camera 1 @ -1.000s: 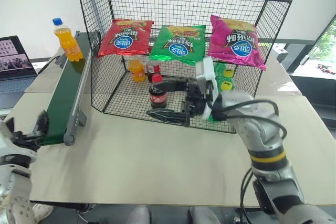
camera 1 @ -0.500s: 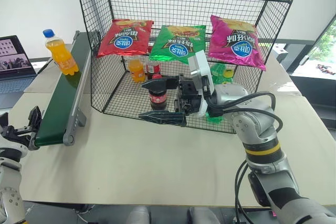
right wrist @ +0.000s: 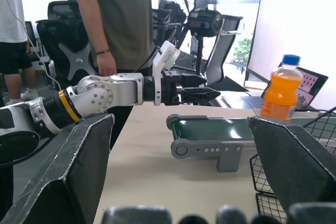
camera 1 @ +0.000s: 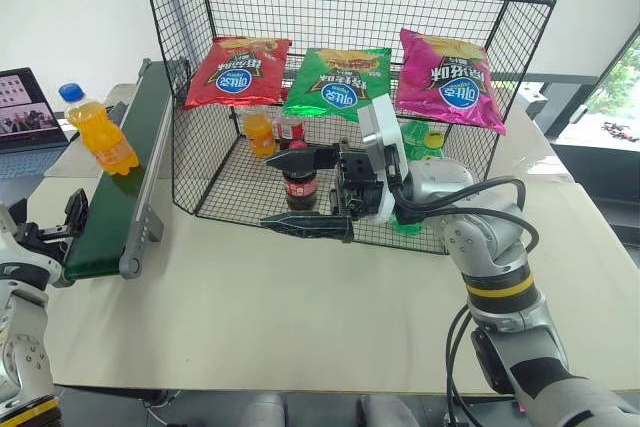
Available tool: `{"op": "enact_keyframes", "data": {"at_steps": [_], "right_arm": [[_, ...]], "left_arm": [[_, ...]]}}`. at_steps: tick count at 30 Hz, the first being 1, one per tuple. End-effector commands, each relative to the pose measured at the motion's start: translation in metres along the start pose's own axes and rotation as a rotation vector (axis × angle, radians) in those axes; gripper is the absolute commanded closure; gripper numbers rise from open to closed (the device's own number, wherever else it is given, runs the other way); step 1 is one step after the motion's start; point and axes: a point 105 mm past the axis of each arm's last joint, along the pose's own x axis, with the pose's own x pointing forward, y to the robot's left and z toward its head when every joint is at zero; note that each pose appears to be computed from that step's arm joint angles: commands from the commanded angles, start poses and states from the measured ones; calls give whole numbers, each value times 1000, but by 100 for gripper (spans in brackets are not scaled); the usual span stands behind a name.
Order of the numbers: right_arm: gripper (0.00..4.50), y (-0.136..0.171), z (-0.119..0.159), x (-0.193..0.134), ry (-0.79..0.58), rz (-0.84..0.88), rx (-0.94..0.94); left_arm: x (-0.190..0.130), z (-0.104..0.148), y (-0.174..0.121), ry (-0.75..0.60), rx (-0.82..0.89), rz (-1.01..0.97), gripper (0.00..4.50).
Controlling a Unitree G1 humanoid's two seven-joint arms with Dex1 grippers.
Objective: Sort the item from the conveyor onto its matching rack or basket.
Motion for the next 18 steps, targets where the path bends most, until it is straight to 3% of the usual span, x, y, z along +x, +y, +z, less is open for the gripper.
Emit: {"op": "enact_keyframes", "data": {"at_steps": [1, 18], "right_arm": [[0, 0, 18, 0, -33, -8, -79], [0, -5, 21, 0, -44, -41, -102]], "left_arm": [[5, 14, 0, -50, 34, -8, 2], [16, 20, -3, -71, 45, -34, 2]]}}
